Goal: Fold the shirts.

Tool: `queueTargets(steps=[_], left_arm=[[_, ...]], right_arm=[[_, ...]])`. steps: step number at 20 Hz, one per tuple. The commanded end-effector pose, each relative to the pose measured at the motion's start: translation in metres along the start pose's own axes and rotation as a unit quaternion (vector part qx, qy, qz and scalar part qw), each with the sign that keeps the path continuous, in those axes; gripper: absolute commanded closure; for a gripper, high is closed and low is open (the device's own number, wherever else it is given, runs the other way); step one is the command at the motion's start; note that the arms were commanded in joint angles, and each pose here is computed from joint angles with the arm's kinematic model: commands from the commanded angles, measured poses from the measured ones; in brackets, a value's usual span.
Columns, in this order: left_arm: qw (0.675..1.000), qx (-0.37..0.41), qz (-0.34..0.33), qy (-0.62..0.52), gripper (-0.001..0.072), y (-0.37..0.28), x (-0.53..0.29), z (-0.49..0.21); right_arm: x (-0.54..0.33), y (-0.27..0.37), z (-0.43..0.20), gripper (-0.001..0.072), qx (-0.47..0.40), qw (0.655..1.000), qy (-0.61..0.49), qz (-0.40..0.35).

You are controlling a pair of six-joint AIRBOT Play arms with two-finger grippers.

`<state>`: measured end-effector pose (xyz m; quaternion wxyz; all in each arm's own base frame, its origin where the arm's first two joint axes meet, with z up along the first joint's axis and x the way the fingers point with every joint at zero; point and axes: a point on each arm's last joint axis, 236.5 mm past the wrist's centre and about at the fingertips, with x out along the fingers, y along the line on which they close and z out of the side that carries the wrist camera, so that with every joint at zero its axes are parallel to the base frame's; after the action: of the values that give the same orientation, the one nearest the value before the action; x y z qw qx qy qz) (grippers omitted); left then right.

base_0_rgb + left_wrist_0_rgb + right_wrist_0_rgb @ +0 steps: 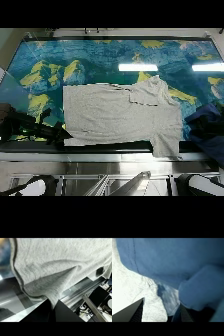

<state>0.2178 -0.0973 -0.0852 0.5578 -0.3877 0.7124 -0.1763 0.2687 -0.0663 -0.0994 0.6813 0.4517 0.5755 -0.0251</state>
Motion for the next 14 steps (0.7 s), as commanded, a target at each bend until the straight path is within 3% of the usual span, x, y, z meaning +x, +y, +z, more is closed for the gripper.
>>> queueTargets(steps=[1,5,6,7,8,9,12,13,14], left_arm=[[1.000,0.003,0.000,-0.002,0.0686,-0.001,-0.001,0.000],[1.000,0.003,0.000,-0.002,0.0686,-0.001,-0.001,0.000],[1.000,0.003,-0.001,0.000,0.0686,-0.002,-0.001,-0.001],[1.000,0.003,-0.002,0.002,0.0686,-0.003,-0.002,-0.002],[1.000,0.003,-0.004,0.004,0.0686,-0.003,-0.002,-0.003],[1.000,0.004,-0.007,0.008,0.0686,-0.005,-0.002,-0.005],[0.995,0.066,-0.076,0.001,0.0687,-0.049,-0.016,-0.011],[0.985,0.125,-0.114,-0.020,0.0687,-0.081,-0.032,-0.011],[0.960,0.223,-0.164,-0.042,0.0687,-0.124,-0.057,-0.020]], right_arm=[[0.021,0.005,-0.016,0.0188,-0.011,0.999,0.042,0.002],[0.042,0.021,-0.049,0.0191,-0.033,0.993,0.116,0.010],[0.043,0.029,-0.059,0.0242,-0.038,0.990,0.136,0.019],[0.041,0.040,-0.069,0.0344,-0.049,0.986,0.157,0.039],[0.037,0.054,-0.081,0.0537,-0.056,0.980,0.180,0.069],[0.032,0.069,-0.088,0.0674,-0.064,0.974,0.193,0.103],[-0.009,0.146,-0.093,0.0693,-0.118,0.946,0.165,0.254],[-0.040,0.186,-0.091,0.0693,-0.159,0.920,0.124,0.336],[-0.088,0.233,-0.091,0.0693,-0.214,0.873,0.059,0.435]])
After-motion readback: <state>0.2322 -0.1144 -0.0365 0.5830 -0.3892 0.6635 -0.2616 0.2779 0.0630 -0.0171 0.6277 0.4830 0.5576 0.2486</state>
